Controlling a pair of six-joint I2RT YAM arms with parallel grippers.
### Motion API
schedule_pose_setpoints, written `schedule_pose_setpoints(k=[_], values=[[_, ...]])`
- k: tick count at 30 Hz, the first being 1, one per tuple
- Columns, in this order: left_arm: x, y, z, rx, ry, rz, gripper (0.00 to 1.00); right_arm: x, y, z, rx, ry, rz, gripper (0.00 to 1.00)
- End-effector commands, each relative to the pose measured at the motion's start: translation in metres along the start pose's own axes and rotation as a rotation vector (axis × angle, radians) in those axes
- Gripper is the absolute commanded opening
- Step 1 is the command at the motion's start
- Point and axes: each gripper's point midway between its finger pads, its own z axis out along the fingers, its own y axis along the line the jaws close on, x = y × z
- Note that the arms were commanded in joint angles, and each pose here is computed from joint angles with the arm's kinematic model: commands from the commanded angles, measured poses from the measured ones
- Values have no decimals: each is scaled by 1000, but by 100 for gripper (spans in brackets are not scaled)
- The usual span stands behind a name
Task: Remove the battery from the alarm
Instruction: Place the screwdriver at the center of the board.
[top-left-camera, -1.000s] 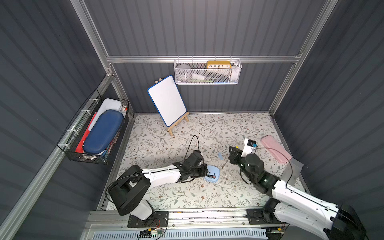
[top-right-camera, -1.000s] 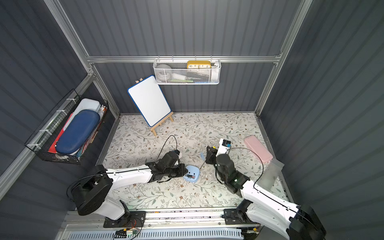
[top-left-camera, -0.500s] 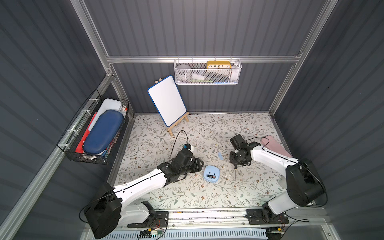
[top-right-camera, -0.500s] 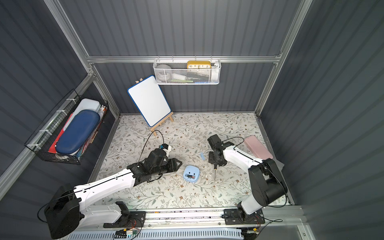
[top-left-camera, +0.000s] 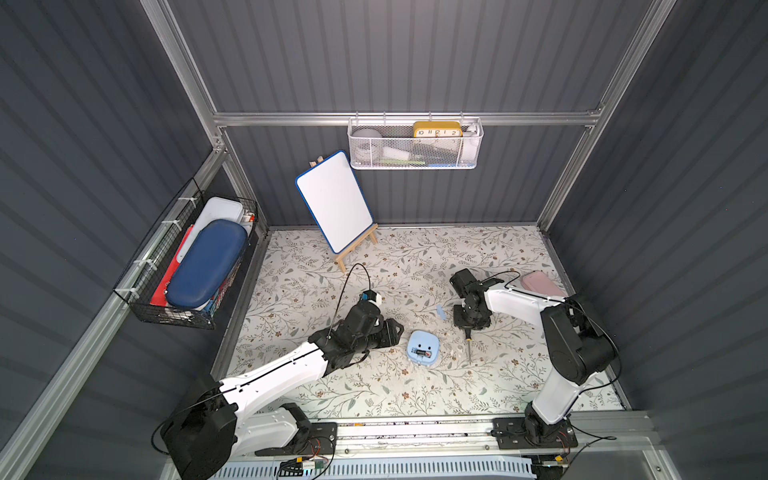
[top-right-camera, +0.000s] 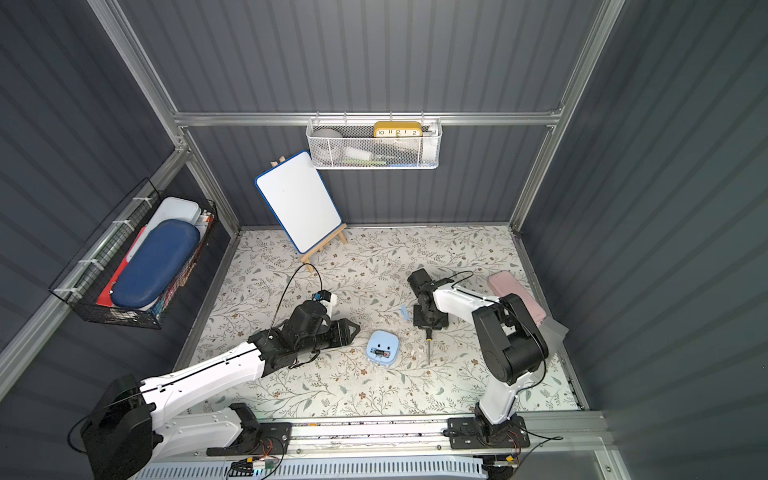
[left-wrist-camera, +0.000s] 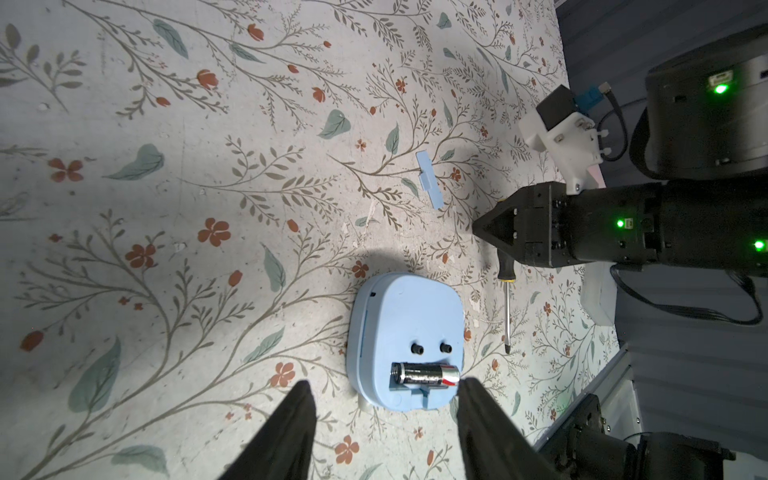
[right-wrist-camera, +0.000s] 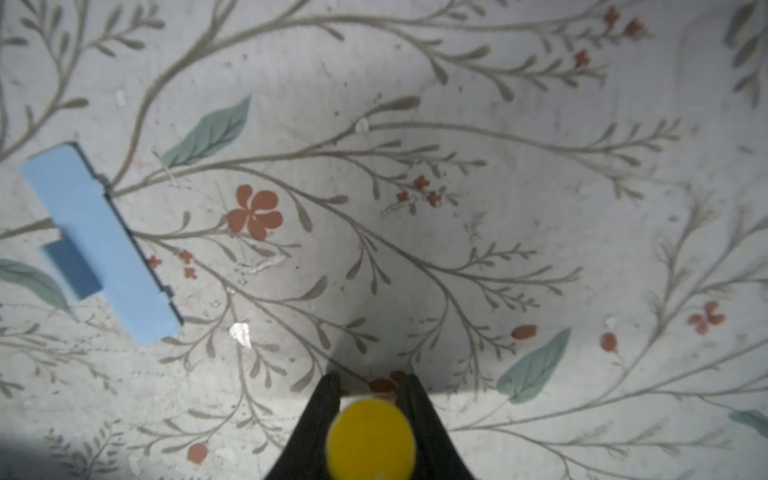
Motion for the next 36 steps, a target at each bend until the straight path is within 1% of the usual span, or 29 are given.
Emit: schedule_pose_setpoints(k=[1, 4, 6, 10, 12, 15, 22, 26, 29, 31, 32, 35, 36], values=[[-5, -3, -3, 3, -4, 22, 60, 9, -12, 13, 101, 38, -26, 18], [-7, -5, -2, 4, 3, 26, 62, 12, -7, 13, 79, 57, -29, 29], [-8, -6, -3, 8, -1, 25, 63, 14, -7, 12, 74, 59, -33, 30], [-10, -8, -4, 8, -1, 30, 68, 16, -6, 12, 57, 61, -36, 40], [-10, -9, -3, 9, 5, 31, 71, 17, -4, 12, 45, 61, -36, 47], [-9, -9, -2, 7, 12, 28, 72, 18, -1, 10, 22, 59, -38, 54], [-12, -12, -2, 6, 15, 22, 73, 9, 5, -11, -32, -1, -45, 61], [-13, -12, 1, -3, 20, 20, 74, 5, 7, -20, -43, -17, -61, 62], [-15, -12, 1, -6, 17, 16, 74, 2, 12, -36, -77, -53, -71, 62], [-17, -13, -1, -9, 11, 20, 74, 4, 26, -58, -136, -99, -132, 61], [-18, -14, -2, -8, 8, 29, 74, 9, 39, -70, -183, -126, -193, 61], [-22, -15, -6, -3, -8, 55, 74, 41, 78, -101, -326, -144, -396, 60], [-24, -16, -9, -2, -16, 60, 75, 52, 87, -107, -348, -150, -454, 60]])
